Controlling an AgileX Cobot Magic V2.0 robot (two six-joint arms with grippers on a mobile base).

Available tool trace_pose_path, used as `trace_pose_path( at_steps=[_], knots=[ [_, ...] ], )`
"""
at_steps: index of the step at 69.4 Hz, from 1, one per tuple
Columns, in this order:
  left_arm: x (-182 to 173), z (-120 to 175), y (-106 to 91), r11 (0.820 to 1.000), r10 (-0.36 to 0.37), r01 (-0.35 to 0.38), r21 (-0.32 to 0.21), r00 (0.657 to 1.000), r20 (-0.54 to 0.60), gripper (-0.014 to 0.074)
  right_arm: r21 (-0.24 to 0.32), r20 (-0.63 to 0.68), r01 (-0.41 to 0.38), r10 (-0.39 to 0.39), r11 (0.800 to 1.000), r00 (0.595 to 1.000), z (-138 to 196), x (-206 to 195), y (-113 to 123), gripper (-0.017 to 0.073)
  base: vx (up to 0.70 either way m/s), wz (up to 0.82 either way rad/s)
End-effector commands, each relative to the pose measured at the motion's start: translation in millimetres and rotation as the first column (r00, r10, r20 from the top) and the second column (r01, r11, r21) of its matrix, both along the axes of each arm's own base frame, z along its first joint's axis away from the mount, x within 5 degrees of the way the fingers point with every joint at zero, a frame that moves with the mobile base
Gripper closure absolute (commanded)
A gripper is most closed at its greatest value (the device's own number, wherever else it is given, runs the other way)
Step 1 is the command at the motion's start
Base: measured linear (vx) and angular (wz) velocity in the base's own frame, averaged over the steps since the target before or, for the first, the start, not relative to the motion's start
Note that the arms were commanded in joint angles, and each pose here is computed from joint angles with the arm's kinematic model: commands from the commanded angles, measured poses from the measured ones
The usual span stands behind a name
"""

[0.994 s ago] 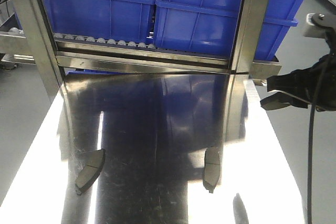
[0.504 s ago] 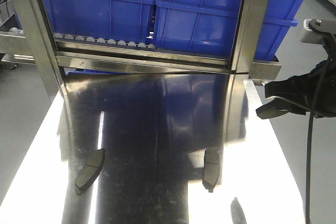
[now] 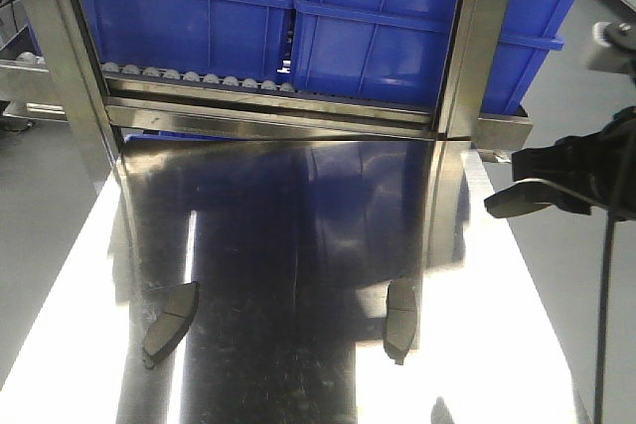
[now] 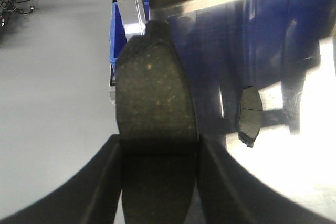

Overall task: Move and align brake pads A on conveyor
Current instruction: 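Close the right gripper on the brake pad and lift it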

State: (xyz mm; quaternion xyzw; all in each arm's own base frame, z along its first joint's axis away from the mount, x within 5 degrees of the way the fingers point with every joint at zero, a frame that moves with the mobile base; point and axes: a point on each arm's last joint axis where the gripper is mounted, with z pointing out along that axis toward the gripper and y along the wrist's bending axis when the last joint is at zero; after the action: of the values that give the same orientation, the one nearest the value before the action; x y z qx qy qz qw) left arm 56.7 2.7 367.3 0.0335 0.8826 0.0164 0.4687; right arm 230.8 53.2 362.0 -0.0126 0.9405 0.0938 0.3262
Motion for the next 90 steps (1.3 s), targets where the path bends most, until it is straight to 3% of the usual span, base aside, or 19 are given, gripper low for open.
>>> trace_pose_path(
  at_steps=[1, 22, 56, 90],
  knots=[
    [3.2, 12.8, -0.4, 1.000, -0.007, 0.007, -0.004, 0.995, 0.099, 0.0599, 0.032, 0.139, -0.002, -0.002, 0.999, 0.990, 27.5, -12.4, -3.1, 0.0571, 0.00, 0.00],
    [3.2, 12.8, -0.4, 1.000, -0.007, 0.007, -0.004, 0.995, 0.099, 0.0599, 0.068, 0.221, -0.017, 0.001, 0.998, 0.975, 30.9, -55.8, -10.0, 0.0571, 0.00, 0.00],
    [3.2, 12.8, -0.4, 1.000, -0.007, 0.007, -0.004, 0.995, 0.099, 0.0599, 0.096, 0.361, -0.019, -0.017, 0.995, 0.933, -5.7, -125.2, -24.8, 0.0571, 0.00, 0.00],
    [3.2, 12.7, -0.4, 1.000, -0.007, 0.007, -0.004, 0.995, 0.098, 0.0599, 0.106, 0.384, -0.017, -0.025, 0.994, 0.923, -19.0, -130.6, -26.1, 0.0571, 0.00, 0.00]
  ],
)
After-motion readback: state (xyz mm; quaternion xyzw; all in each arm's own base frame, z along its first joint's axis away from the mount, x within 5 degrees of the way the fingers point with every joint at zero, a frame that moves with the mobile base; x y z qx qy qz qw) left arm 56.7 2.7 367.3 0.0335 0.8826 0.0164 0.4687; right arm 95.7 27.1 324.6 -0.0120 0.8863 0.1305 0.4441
